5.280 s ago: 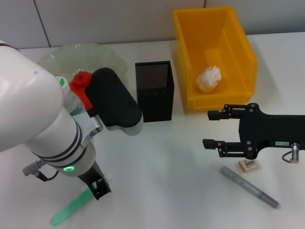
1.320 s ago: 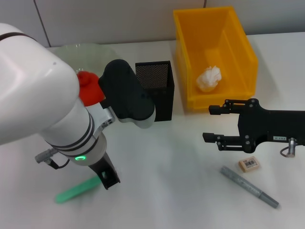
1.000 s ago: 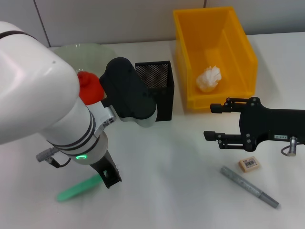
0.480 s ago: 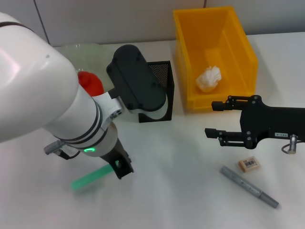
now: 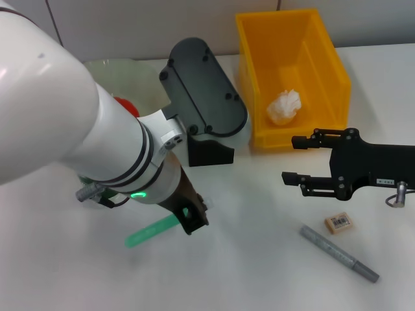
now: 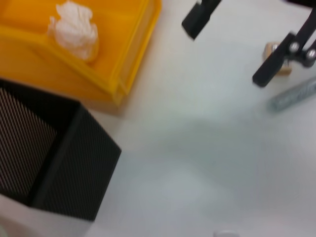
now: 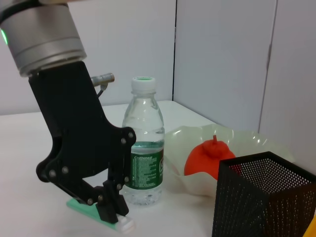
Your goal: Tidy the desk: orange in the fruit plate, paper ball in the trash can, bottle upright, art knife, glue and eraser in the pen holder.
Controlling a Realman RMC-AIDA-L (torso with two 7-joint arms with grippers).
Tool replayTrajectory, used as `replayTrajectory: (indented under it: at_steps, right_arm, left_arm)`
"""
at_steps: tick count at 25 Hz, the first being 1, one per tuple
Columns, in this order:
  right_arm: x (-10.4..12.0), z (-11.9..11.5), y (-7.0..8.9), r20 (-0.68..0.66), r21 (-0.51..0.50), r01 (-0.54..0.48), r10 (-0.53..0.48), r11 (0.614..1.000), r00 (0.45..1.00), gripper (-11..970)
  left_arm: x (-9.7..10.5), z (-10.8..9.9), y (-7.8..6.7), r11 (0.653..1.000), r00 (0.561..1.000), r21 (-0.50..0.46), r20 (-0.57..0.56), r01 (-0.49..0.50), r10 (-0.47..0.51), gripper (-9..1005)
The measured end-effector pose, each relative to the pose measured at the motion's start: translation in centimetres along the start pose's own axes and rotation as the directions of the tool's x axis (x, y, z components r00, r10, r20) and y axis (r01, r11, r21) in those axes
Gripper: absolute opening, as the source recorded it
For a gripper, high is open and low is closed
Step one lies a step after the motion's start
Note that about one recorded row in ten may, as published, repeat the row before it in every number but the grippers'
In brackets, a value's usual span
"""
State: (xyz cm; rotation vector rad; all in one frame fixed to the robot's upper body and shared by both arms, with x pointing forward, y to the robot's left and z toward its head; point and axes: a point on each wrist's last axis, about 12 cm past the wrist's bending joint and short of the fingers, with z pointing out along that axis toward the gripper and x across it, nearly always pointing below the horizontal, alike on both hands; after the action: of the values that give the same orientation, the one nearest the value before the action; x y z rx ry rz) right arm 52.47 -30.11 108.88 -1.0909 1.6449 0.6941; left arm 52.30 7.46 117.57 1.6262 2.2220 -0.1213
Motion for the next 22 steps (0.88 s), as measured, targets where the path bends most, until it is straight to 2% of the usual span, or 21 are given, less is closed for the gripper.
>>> replayTrajectory:
  at_steps: [22]
  right_arm:
    - [0.4, -0.7, -0.1, -0.003, 0.029, -0.017, 0.017, 0.999, 1.000, 688]
  left_arm:
    - [-1.9, -2.5, -0.5, 1.000, 0.986, -0.008, 0.167, -0.011, 0.012, 75]
